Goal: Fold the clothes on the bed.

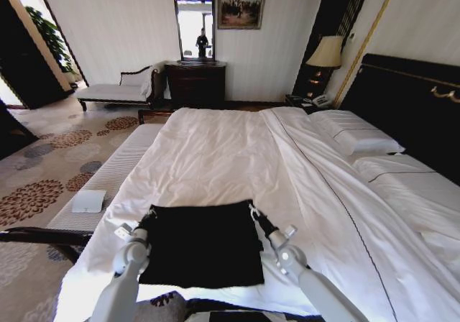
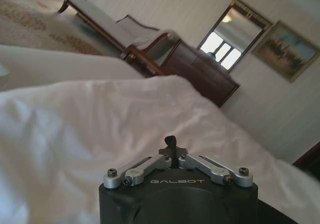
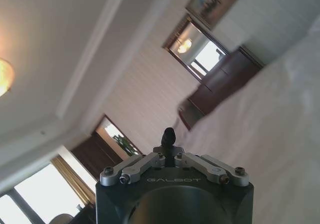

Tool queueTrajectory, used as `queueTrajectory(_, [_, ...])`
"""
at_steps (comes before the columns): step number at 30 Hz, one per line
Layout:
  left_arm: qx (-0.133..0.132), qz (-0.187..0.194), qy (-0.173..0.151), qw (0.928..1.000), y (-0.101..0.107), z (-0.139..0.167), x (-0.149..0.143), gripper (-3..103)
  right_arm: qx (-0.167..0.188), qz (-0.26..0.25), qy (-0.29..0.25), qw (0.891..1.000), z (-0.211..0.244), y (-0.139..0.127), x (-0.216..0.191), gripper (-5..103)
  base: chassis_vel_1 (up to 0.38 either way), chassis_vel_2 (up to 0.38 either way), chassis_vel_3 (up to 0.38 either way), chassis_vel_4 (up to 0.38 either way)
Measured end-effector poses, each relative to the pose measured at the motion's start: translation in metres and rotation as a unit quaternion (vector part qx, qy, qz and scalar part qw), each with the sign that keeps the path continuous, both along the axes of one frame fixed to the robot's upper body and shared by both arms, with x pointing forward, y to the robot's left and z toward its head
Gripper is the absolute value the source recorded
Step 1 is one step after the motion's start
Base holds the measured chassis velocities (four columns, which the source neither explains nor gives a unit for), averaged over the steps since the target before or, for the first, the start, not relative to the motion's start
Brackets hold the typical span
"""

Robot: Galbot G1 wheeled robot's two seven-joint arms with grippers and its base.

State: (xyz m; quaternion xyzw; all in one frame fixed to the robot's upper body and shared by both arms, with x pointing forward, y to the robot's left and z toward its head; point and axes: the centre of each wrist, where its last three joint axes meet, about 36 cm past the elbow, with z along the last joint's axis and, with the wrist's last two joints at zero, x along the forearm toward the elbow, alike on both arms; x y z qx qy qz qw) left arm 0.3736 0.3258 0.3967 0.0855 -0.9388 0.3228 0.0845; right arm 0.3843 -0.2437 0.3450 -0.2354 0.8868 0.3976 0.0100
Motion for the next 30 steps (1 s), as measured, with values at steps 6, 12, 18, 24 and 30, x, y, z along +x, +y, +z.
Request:
queueTrajectory(6, [-0.010, -0.019, -0.096, 0.9951, 0.002, 0.081, -0.017, 1, 0.029, -0.002, -0.089, 0.996, 0.060, 0.002, -0.014, 2, 0.000, 0.000, 0.000, 0.000])
queueTrajectory(12, [0.008, -0.037, -0.146, 0.9885, 0.000, 0.126, -0.038, 1, 0.043, -0.004, -0.144, 0.989, 0.091, 0.000, -0.023, 2, 0.000, 0.000, 0.000, 0.000])
queueTrajectory(18, [0.031, -0.043, -0.163, 0.9852, -0.001, 0.145, -0.060, 1, 0.028, -0.008, -0.174, 0.984, 0.103, -0.011, -0.038, 2, 0.000, 0.000, 0.000, 0.000])
queueTrajectory(24, [0.048, -0.038, -0.166, 0.9842, -0.008, 0.162, -0.089, 1, 0.001, -0.021, -0.200, 0.980, 0.114, -0.014, -0.063, 2, 0.000, 0.000, 0.000, 0.000])
queueTrajectory(30, [0.083, -0.010, -0.125, 0.9887, -0.005, 0.174, -0.125, 1, -0.047, -0.079, -0.192, 0.977, 0.155, -0.009, -0.117, 2, 0.000, 0.000, 0.000, 0.000])
